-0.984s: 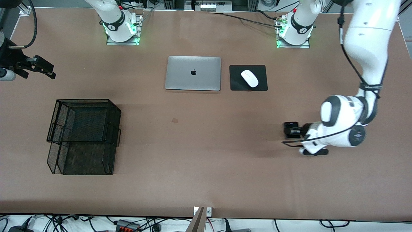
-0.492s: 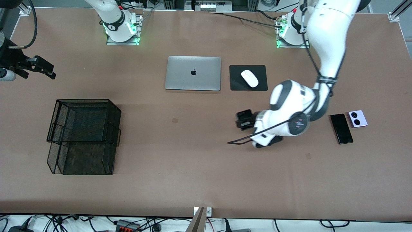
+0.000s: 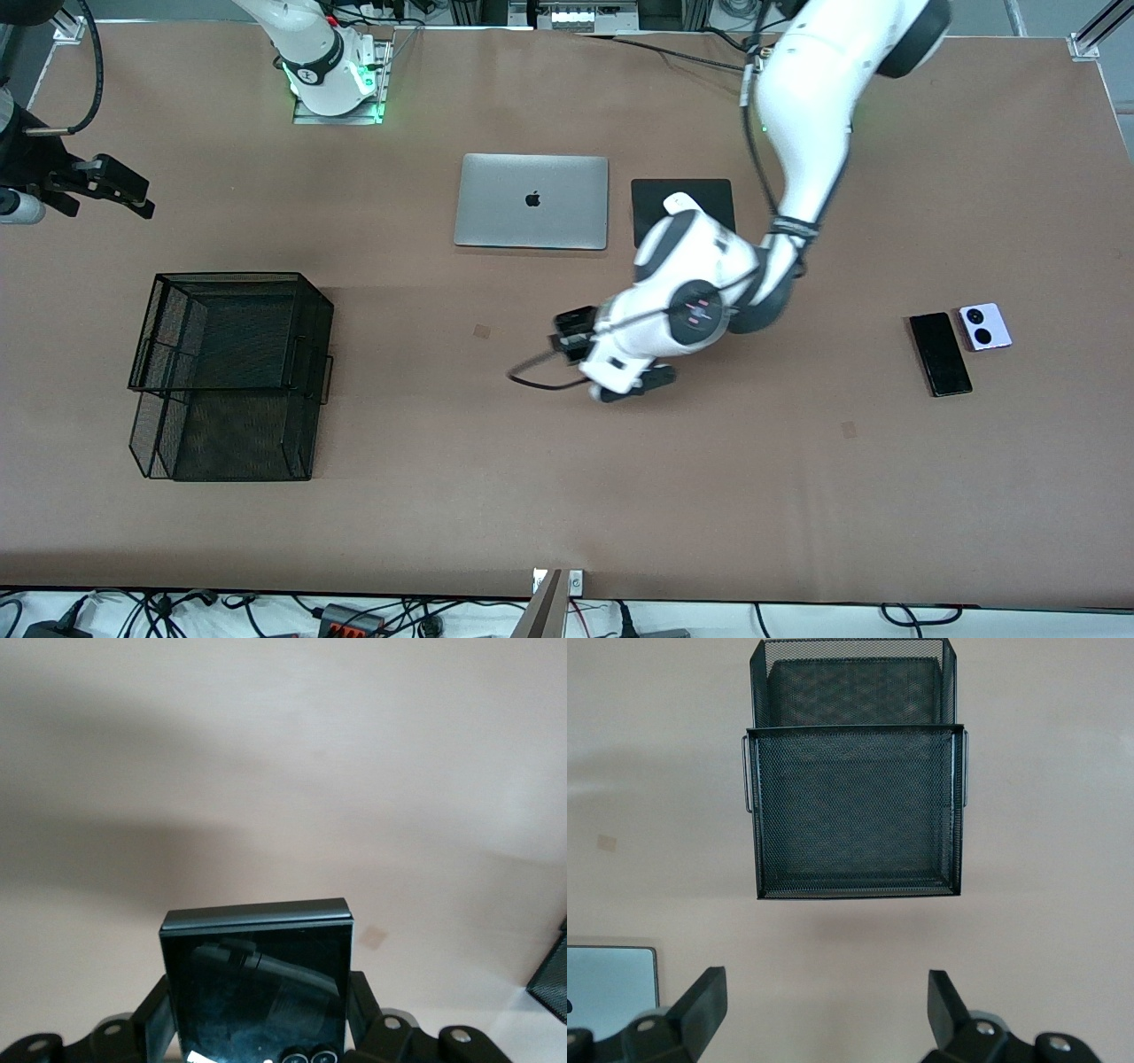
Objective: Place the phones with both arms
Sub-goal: 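Carry the flip phone to the table middle and lower it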
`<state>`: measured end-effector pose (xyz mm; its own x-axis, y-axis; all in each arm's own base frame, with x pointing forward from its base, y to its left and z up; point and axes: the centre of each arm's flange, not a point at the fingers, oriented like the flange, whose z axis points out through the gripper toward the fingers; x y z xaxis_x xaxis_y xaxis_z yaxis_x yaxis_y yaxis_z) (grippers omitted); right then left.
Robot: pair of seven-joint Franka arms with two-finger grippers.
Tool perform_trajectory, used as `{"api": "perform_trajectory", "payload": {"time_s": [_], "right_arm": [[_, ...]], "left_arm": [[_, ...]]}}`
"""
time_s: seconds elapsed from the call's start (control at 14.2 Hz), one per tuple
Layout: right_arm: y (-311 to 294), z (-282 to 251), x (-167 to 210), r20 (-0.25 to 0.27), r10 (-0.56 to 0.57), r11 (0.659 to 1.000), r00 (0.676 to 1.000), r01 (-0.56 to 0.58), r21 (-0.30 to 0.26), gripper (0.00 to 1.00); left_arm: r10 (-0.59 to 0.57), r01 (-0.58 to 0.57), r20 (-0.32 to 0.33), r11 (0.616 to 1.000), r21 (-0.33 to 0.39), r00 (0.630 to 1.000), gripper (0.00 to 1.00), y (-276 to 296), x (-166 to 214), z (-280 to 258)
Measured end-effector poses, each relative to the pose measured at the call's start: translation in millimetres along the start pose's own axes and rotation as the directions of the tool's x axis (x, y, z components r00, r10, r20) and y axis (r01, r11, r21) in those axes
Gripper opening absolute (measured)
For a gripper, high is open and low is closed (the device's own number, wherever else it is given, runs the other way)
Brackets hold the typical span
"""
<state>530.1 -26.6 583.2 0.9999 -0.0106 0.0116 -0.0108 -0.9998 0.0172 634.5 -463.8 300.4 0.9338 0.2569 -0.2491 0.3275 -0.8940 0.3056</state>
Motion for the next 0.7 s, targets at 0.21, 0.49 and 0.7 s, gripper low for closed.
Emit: {"api": "perform_trajectory", "payload": {"time_s": [0.21, 0.49, 0.7], "right_arm": [[0, 1, 0, 0.001, 0.0, 1.0, 1.0, 0.0, 0.0, 1.0], [0, 1, 0, 0.001, 0.0, 1.0, 1.0, 0.0, 0.0, 1.0], [0, 1, 0, 0.002, 0.0, 1.0, 1.0, 0.0, 0.0, 1.0]], "left_arm": [[0.035, -0.052, -0.146, 0.992, -0.113, 0.989, 0.79, 41, -24, 46], [0.031, -0.089, -0.249, 0.97, -0.227, 0.968, 0.79, 68, -53, 81], [0.166, -0.209, -0.273, 0.968, -0.138, 0.948, 0.79, 64, -63, 116]]}}
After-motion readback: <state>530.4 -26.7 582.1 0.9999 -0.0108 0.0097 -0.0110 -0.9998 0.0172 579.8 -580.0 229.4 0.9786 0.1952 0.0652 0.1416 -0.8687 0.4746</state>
